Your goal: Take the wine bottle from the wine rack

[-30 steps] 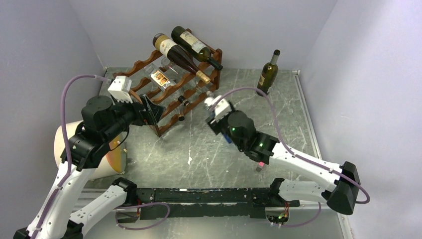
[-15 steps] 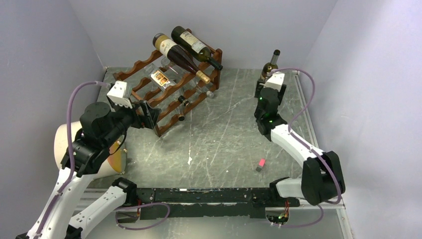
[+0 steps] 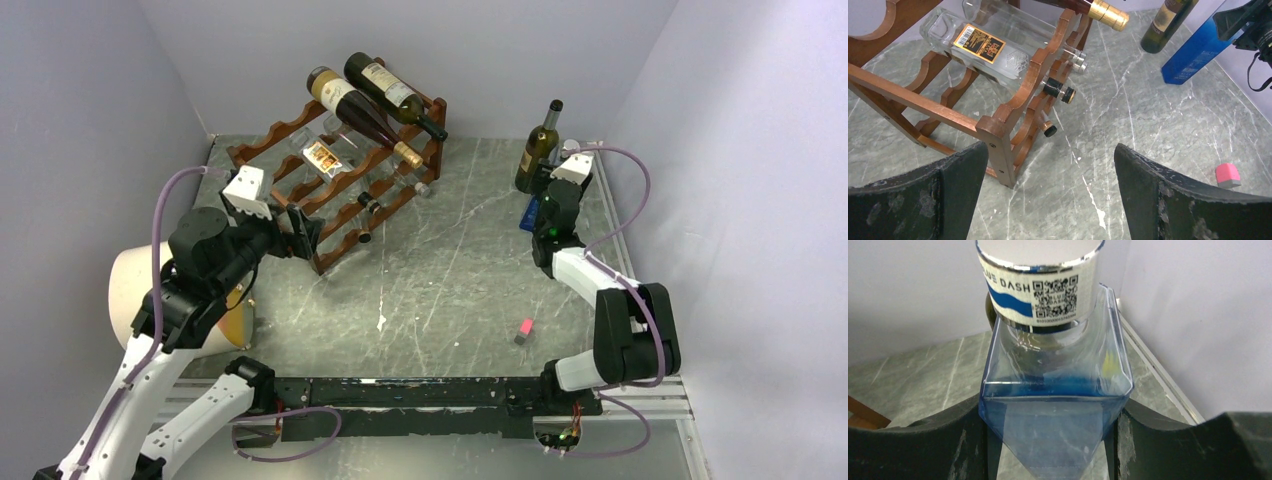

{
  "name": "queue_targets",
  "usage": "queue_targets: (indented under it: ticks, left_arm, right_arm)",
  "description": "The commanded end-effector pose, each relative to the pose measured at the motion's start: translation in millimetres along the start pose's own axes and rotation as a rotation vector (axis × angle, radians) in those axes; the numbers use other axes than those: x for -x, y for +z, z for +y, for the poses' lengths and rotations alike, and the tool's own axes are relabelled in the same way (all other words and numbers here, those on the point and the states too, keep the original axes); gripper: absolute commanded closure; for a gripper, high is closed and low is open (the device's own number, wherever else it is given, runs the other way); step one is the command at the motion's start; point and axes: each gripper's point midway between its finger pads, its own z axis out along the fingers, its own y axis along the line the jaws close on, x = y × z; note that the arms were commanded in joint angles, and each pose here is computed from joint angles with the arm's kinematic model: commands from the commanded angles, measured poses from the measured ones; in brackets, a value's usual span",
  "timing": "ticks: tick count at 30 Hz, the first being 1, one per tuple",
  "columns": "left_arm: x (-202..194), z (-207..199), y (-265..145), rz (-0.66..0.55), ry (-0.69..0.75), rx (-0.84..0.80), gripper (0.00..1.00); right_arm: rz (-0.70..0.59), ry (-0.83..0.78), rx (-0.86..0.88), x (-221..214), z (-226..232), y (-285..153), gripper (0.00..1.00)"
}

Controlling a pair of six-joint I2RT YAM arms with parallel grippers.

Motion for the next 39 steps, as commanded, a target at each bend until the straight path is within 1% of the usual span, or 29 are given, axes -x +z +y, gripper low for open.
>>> queue_targets:
  ticks: [1,7,11,14,22,25,26,28,32,34,35,36,38,39]
  left_arm:
    - [5,1,10,-0.034,0.022,0.005,0.01]
    - [0,-1,20,-0.028,0.016,-0.007,0.01]
    - [-4,3,22,-0.015,0.025,0.011,0.01]
    - [-3,5,18,-0.038,0.024,0.019,0.01]
    - [-13,10,15,-0.048,0.018,0.034,0.01]
    - [-15,9,15,-0.062,0.019,0.024,0.01]
    - [-15,8,14,-0.069,0.021,0.022,0.00]
    - [-18,10,13,-0.072,0.022,0.025,0.00]
    - [-19,11,10,-0.092,0.016,0.028,0.01]
    - [-17,13,9,-0.103,0.016,0.036,0.02]
    - [-17,14,9,-0.108,0.015,0.042,0.02]
    - [-17,15,9,-0.111,0.014,0.048,0.02]
    - [-19,17,10,-0.106,0.013,0.056,0.02]
    - [-19,17,10,-0.106,0.012,0.054,0.02]
  right_arm:
    - [-0.235,0.105,0.031,71,3,14,1.00]
    - [-0.235,0.056,0.065,67,5,24,1.00]
    - [-0.168,0.004,0.071,53,10,36,1.00]
    - [-0.114,0.017,0.004,45,1,42,1.00]
    - [-0.080,0.013,-0.021,43,-6,38,1.00]
    - [-0.057,0.021,-0.005,38,-3,39,1.00]
    - [-0.054,0.026,0.003,38,-1,38,0.95]
    - [-0.053,0.030,0.020,38,1,37,0.81]
    - [-0.054,0.022,0.041,41,4,34,0.60]
    - [-0.048,0.022,0.047,44,4,32,0.45]
    - [-0.039,0.025,0.056,46,6,31,0.35]
    - [-0.032,0.029,0.066,51,7,29,0.22]
    - [-0.024,0.036,0.097,62,10,21,0.03]
    - [-0.010,0.044,0.105,66,9,14,0.01]
